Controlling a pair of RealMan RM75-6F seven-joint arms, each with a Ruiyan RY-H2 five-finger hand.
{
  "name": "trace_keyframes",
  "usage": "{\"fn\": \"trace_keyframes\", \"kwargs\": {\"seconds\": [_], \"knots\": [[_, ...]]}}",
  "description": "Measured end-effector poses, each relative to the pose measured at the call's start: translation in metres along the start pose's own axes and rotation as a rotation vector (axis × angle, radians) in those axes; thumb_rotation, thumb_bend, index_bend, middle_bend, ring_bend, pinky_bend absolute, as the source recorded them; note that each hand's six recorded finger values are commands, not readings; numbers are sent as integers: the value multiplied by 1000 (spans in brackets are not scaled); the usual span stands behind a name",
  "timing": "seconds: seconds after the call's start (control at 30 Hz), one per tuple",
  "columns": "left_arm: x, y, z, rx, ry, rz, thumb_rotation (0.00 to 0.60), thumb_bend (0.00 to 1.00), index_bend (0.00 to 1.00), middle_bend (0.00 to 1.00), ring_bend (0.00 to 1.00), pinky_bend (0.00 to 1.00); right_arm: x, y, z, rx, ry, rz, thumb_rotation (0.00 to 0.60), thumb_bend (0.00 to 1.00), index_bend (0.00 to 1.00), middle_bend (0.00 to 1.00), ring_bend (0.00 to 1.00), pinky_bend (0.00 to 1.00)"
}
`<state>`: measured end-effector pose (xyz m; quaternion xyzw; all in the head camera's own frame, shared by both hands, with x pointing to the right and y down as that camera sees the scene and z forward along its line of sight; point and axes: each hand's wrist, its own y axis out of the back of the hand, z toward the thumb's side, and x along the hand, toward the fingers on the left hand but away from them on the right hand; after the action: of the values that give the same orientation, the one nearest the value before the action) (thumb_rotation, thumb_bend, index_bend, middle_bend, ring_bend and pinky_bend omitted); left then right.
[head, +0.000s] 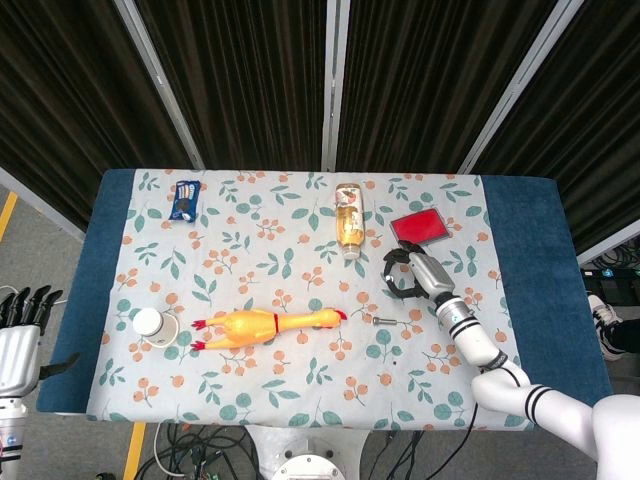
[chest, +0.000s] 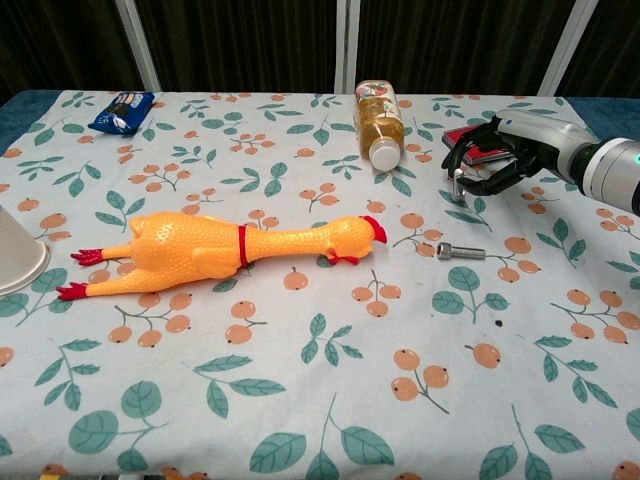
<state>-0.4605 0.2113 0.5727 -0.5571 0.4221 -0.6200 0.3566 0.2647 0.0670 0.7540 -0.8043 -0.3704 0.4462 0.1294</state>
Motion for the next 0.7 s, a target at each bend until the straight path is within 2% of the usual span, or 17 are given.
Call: {"fn": "trace_keyframes", "kwargs": {"seconds": [0.7], "knots": [[0, 1, 2, 6, -4, 0, 600, 0, 152, 87, 0, 3, 2, 7, -6, 25, 6, -18, 600, 405, 413, 257, 25, 0]]}}
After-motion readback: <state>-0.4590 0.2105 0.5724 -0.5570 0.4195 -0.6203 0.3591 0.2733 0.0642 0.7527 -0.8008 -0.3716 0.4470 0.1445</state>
